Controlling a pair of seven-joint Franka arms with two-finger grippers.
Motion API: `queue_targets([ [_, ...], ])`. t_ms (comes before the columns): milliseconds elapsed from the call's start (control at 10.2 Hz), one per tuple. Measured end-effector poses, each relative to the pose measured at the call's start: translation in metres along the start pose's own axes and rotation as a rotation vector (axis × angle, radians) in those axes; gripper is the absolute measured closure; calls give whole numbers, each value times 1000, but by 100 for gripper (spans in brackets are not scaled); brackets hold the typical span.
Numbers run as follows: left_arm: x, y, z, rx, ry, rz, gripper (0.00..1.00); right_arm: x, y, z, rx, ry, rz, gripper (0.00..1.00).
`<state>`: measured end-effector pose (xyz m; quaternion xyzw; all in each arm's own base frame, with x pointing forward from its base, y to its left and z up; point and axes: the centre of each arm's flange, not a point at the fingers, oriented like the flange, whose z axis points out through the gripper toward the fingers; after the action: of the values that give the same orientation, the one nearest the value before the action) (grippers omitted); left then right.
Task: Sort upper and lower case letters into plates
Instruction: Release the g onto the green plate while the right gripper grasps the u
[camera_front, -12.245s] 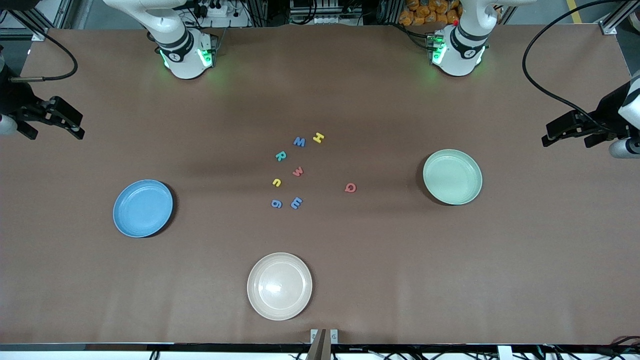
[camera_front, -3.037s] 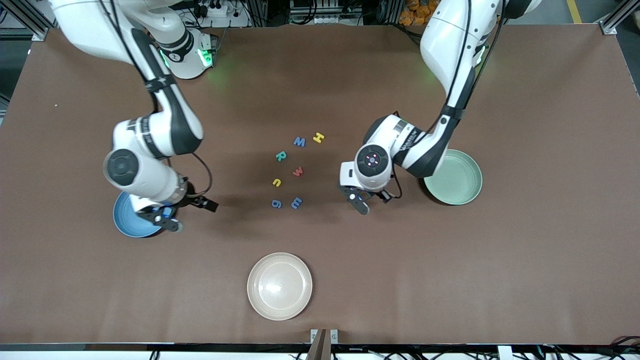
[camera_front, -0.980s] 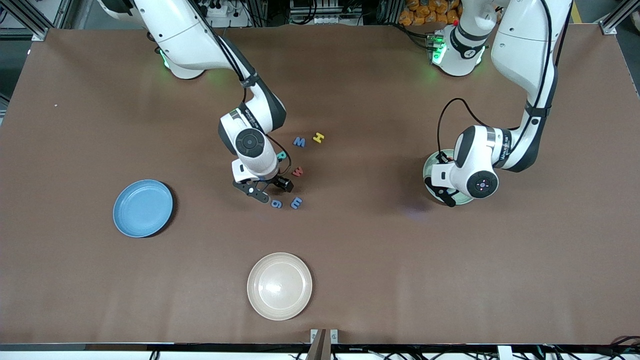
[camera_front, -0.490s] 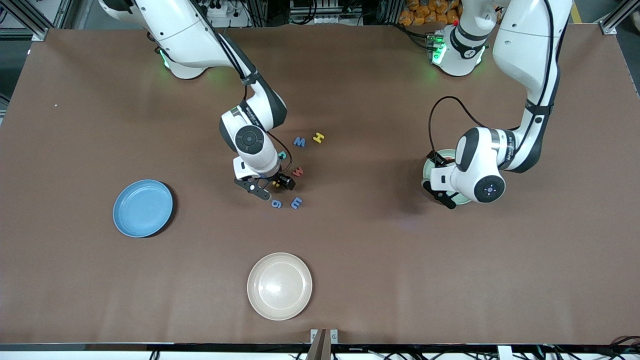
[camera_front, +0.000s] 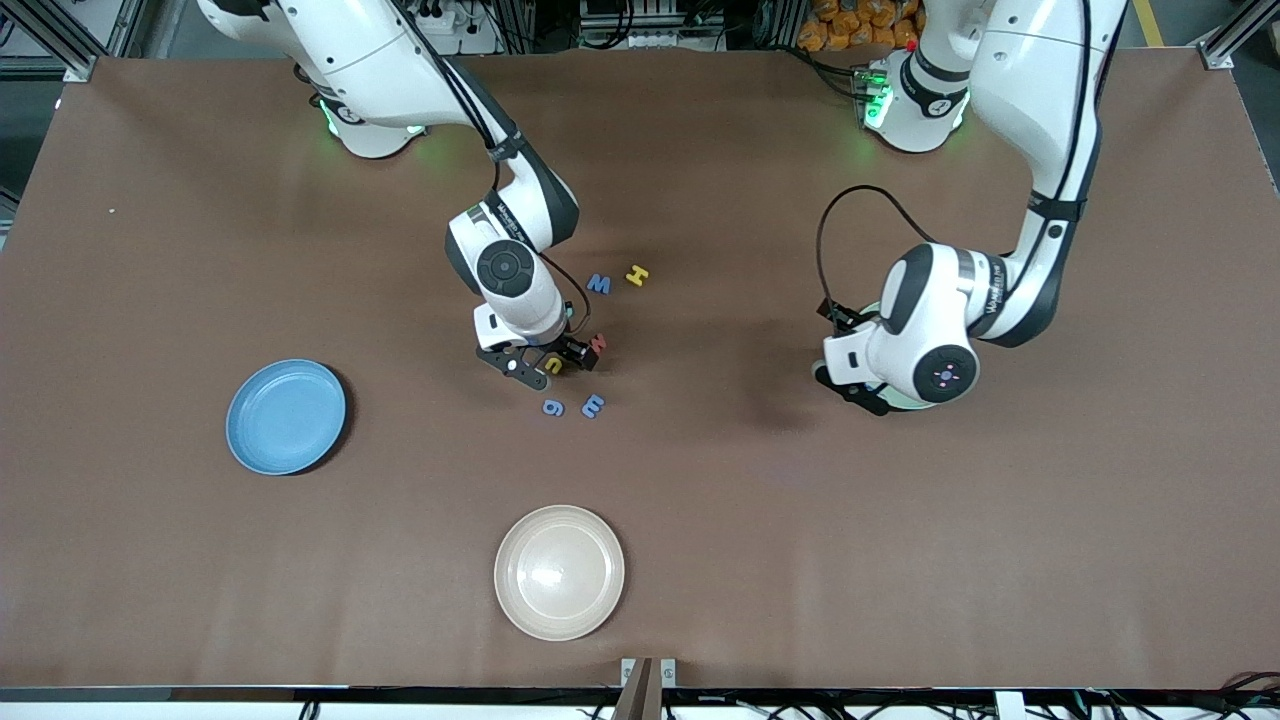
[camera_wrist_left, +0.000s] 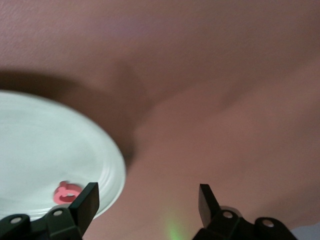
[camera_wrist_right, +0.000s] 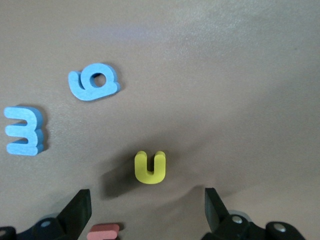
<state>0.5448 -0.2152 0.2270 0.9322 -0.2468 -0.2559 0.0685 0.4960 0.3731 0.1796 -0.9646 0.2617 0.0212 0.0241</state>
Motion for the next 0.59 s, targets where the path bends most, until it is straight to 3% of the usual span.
queue_targets([
  [196, 3, 14, 0, 7, 1, -15, 8, 11, 3, -2, 33, 23, 17, 0],
  [588, 4, 19, 0, 9, 1, -25, 7, 11, 10, 5, 16, 16, 22, 0],
])
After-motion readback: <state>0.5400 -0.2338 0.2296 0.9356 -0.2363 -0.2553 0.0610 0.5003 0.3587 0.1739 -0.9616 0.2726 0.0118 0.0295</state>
